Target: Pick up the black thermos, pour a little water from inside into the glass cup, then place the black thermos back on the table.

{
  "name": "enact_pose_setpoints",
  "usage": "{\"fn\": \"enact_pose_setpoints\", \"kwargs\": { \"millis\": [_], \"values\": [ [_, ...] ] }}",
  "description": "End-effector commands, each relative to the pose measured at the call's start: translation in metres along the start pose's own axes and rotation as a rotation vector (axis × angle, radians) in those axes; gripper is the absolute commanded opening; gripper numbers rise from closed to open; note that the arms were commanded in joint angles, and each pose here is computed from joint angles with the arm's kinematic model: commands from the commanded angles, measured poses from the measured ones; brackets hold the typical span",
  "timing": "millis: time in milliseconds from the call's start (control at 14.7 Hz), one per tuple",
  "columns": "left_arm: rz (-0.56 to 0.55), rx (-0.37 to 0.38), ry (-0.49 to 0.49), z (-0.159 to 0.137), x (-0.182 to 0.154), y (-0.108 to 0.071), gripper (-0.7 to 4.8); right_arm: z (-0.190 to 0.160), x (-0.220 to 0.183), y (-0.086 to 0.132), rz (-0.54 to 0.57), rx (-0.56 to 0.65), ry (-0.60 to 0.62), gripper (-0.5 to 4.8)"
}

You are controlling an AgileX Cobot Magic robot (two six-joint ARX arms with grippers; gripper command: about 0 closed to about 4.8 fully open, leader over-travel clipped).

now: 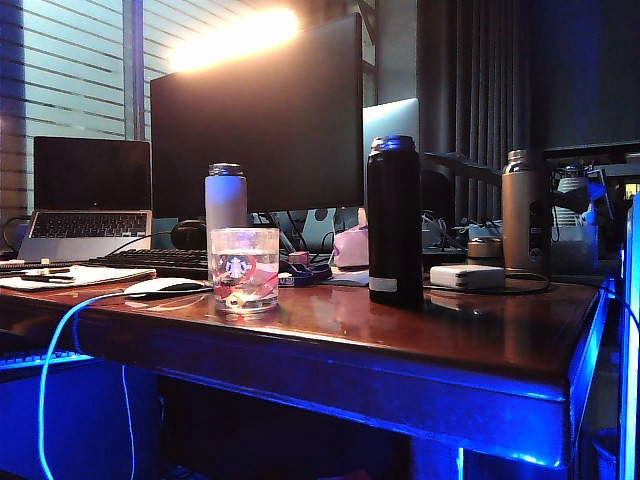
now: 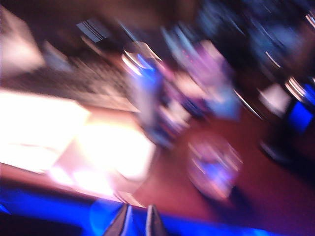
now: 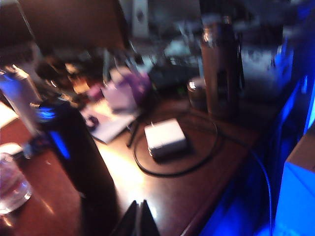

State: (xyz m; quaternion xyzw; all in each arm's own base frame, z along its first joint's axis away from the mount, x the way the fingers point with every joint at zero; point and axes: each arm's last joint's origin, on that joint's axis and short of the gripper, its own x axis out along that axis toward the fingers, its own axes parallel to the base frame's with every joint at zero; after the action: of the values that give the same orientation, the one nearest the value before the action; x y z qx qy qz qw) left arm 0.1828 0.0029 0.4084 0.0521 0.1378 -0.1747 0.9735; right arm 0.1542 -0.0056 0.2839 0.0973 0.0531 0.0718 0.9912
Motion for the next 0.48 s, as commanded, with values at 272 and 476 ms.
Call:
{"fn": "enact_pose_setpoints", "kwargs": {
  "millis": [272,476],
  "values": [
    [-0.142,0.015,0.178,0.014,0.002,0.001,0.57,0.004,0.048,-0.004,0.201,-0.125,0.098,0.00],
    [-0.134,0.070,0.188,0.015,0.001,0.000,0.57,-0.003,0.073,-0.002,0.273,-0.136,0.079,0.00]
  ]
}}
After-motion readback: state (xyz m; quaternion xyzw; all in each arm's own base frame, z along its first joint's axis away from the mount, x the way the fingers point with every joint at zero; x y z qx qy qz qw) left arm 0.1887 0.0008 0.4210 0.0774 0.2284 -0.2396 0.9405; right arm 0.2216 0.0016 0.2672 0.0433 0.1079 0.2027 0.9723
